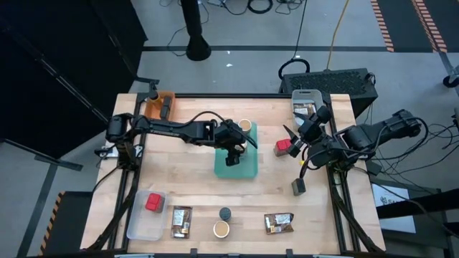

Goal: Sort spices by type
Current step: Put the top brown seasoning bottle into the blue bin

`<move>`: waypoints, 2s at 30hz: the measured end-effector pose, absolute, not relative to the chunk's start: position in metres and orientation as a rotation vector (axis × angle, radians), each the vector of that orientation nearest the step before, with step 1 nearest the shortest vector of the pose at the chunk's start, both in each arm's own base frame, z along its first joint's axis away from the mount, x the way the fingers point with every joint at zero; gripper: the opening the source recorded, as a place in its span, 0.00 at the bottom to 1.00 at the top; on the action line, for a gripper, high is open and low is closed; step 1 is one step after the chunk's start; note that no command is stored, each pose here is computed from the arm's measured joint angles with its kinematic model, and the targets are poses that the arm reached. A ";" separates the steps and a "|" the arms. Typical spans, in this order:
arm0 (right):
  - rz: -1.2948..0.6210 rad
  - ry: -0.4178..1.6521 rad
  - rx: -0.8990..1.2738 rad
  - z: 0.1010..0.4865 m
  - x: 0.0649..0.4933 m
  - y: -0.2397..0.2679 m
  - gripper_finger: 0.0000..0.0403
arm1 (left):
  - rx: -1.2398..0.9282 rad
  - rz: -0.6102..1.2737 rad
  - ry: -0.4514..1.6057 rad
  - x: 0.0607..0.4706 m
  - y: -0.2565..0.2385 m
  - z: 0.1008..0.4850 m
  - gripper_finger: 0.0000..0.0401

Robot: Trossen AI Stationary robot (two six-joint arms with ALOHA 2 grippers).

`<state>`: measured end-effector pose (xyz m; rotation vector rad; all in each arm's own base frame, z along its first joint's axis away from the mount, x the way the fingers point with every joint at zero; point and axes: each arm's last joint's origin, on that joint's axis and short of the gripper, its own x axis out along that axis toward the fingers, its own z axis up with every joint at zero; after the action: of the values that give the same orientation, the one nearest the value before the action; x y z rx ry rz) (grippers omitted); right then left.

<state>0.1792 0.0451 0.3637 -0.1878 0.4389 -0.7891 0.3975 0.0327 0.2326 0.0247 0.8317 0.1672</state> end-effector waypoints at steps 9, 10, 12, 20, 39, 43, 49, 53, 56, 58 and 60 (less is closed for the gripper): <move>-0.791 0.440 -0.186 0.363 0.179 0.045 0.58 | 0.018 0.170 0.886 0.397 0.032 0.232 0.70; -0.791 0.440 -0.186 0.363 0.179 0.045 0.58 | 0.021 0.178 0.928 0.394 0.032 0.232 0.70; -0.792 0.440 -0.186 0.363 0.179 0.045 0.58 | 0.042 0.213 0.973 0.391 0.033 0.233 0.70; -0.795 0.448 -0.178 0.362 0.178 0.045 0.58 | 0.056 0.244 1.045 0.382 0.050 0.222 0.70; -0.807 0.455 -0.149 0.360 0.175 0.044 0.58 | 0.094 0.187 0.936 0.372 0.054 0.247 0.70; -0.793 0.461 -0.129 0.359 0.176 0.044 0.58 | 0.070 0.135 0.824 0.355 0.052 0.254 0.70; -0.792 0.461 -0.127 0.359 0.176 0.044 0.58 | 0.135 0.151 0.838 0.340 0.051 0.254 0.70; -0.793 0.457 -0.120 0.359 0.176 0.044 0.58 | 0.163 0.146 0.829 0.343 0.054 0.250 0.70; -0.793 0.457 -0.119 0.359 0.176 0.044 0.58 | 0.152 0.164 0.844 0.340 0.063 0.247 0.70; -0.793 0.456 -0.119 0.359 0.176 0.044 0.58 | 0.153 0.178 0.839 0.339 0.070 0.248 0.70; -0.793 0.456 -0.119 0.359 0.176 0.044 0.58 | 0.139 0.194 0.848 0.337 0.078 0.246 0.70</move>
<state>0.1764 0.0443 0.3591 -0.1192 0.4565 -0.7933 0.3366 0.0778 0.2464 0.1394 0.8481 0.1941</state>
